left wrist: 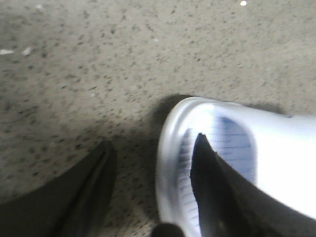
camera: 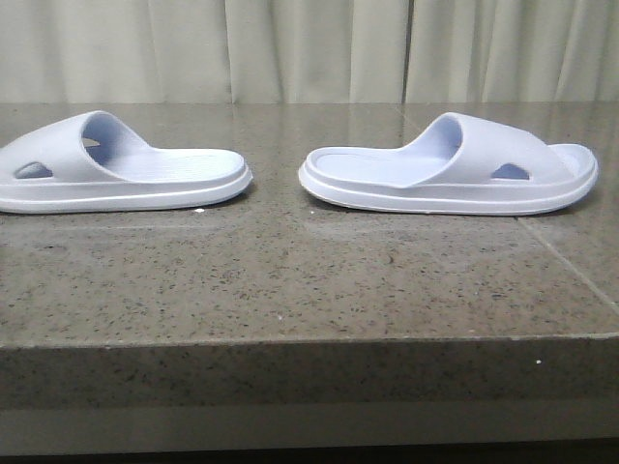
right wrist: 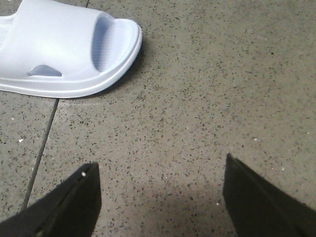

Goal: Insert blue slippers together front up

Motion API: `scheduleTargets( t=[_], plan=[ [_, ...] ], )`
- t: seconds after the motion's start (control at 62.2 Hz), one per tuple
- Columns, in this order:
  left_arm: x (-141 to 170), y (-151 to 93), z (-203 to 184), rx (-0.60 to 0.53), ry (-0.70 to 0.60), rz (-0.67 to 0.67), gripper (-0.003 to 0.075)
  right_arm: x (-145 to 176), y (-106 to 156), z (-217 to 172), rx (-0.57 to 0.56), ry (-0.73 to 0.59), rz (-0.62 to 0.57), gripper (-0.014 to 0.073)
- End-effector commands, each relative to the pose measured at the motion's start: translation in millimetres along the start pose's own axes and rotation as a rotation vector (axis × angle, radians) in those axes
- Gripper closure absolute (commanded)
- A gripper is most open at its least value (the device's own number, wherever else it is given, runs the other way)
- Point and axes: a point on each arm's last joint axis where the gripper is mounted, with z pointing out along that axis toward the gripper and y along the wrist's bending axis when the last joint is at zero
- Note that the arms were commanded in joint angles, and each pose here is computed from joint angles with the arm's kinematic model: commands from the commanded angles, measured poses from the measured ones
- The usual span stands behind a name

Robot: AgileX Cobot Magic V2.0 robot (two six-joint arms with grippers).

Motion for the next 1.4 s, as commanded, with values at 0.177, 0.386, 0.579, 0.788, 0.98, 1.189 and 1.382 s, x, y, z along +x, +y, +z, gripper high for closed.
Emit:
scheduleTargets(
  t=[0.177,0.386,0.579,0.788,0.98,1.189,1.382],
  plan=[
    [-4.6,-16.0,3.3,0.076,0.000,0.027,0.0374,-15.7,-0.8,-4.1,0.011,-0.084,-0.011,0.0053],
    [0.8,-19.6,26.2,0.105,0.074,0.025,0.0374,-15.7,-0.8,-4.1,0.011,-0.084,-0.011,0.0053],
    [6.1,-19.2,33.2,0.102,0.133,0.046,0.0375,-15.7,-0.8,-4.1,0.011,-0.084,-0.011,0.0053],
    [9.3,-16.8,32.9,0.079,0.167,0.073,0.0501,-15.7,-0.8,-4.1,0.011,-0.084,-0.011,0.0053],
    [9.4,-17.9,32.8,0.091,0.169,0.069,0.0733,-15.7,-0.8,-4.1,0.011,-0.084,-0.011,0.0053],
    [7.5,-26.7,26.3,0.136,0.161,0.068,0.0741,-15.7,-0.8,-4.1,0.011,-0.084,-0.011,0.0053],
    [3.6,-55.4,-0.9,0.240,0.072,0.137,0.0741,-15.7,-0.8,-4.1,0.011,-0.084,-0.011,0.0053]
  ],
)
